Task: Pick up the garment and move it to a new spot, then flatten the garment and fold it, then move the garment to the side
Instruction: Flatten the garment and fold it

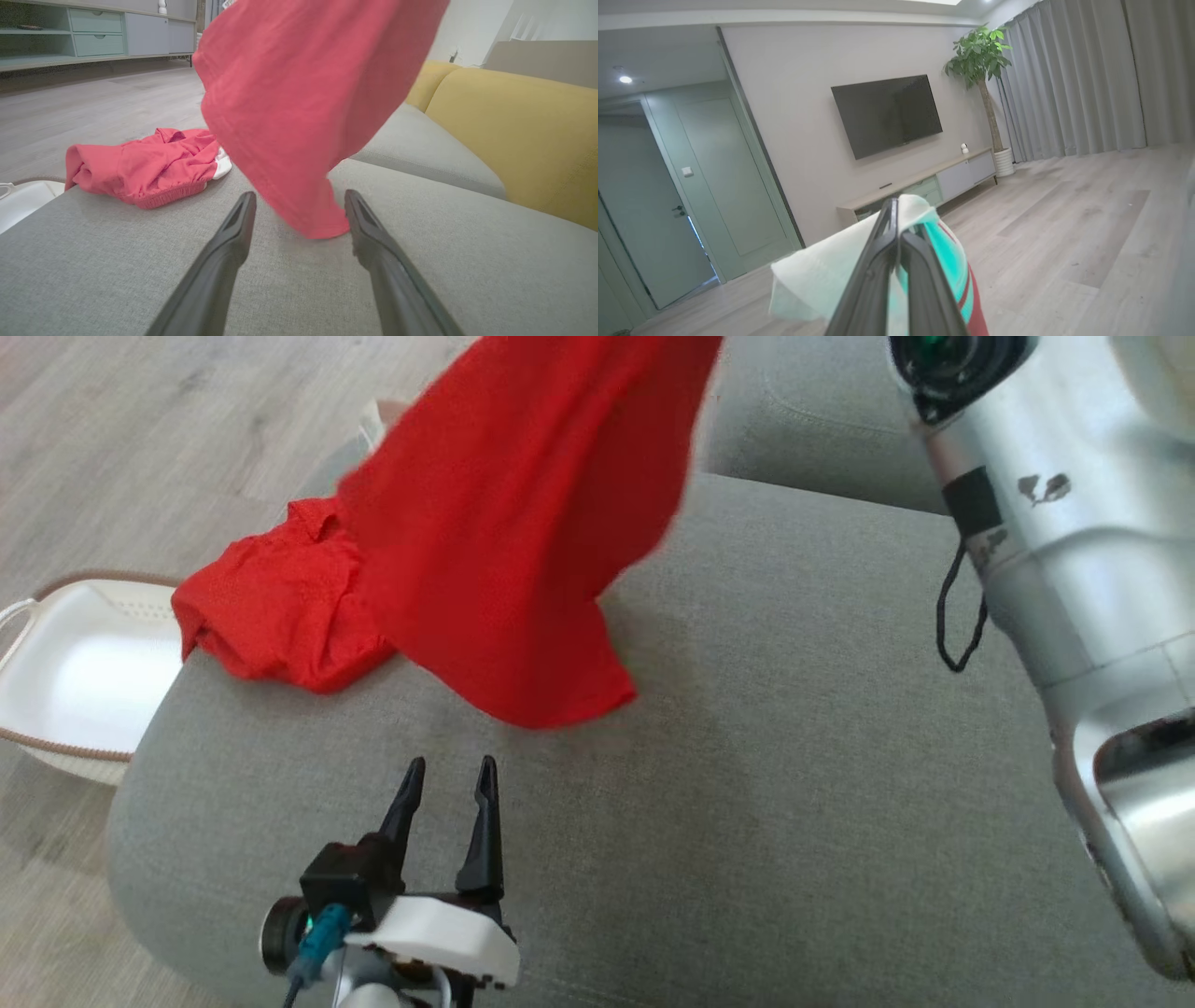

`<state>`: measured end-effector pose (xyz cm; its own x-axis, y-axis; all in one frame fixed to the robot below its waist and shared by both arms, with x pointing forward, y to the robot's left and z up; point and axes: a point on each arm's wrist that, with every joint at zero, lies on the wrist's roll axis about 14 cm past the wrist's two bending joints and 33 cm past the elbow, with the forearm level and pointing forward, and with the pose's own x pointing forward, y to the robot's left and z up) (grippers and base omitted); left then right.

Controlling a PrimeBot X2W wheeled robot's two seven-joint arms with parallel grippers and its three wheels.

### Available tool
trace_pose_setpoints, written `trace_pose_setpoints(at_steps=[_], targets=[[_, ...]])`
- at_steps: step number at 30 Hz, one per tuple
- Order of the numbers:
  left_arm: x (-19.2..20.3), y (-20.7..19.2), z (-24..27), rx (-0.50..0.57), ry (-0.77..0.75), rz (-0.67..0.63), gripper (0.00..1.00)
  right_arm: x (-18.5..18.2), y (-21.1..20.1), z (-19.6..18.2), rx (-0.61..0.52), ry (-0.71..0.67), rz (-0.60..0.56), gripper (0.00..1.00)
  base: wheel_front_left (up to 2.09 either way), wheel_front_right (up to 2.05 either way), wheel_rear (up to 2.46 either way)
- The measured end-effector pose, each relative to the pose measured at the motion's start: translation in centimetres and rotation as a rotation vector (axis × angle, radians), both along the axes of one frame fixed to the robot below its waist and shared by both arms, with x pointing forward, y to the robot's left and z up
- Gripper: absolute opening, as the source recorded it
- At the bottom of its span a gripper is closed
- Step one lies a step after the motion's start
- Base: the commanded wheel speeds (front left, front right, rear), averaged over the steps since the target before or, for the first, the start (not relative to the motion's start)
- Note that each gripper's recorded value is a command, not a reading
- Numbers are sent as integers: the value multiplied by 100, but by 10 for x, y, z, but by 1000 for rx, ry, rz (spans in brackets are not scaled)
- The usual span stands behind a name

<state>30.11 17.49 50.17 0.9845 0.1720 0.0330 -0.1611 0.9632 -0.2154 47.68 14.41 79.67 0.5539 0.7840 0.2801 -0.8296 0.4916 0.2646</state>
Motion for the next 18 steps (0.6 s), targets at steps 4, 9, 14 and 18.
trace_pose_setpoints(at_steps=[4, 9, 14, 18], targets=[[5, -2, 2, -5, -2, -4, 100, 12, -7, -36, -56, 72, -28, 0, 0, 0, 0], [19, -17, -2, -4, 10, -62, 100, 29, -54, -155, -185, 306, -134, 0, 0, 0, 0], [34, -31, -5, 3, 21, -116, 100, 37, -142, -241, -271, 501, -289, 0, 0, 0, 0], [44, -46, -6, 10, 21, -168, 100, 32, -226, -293, -340, 624, -440, 0, 0, 0, 0]])
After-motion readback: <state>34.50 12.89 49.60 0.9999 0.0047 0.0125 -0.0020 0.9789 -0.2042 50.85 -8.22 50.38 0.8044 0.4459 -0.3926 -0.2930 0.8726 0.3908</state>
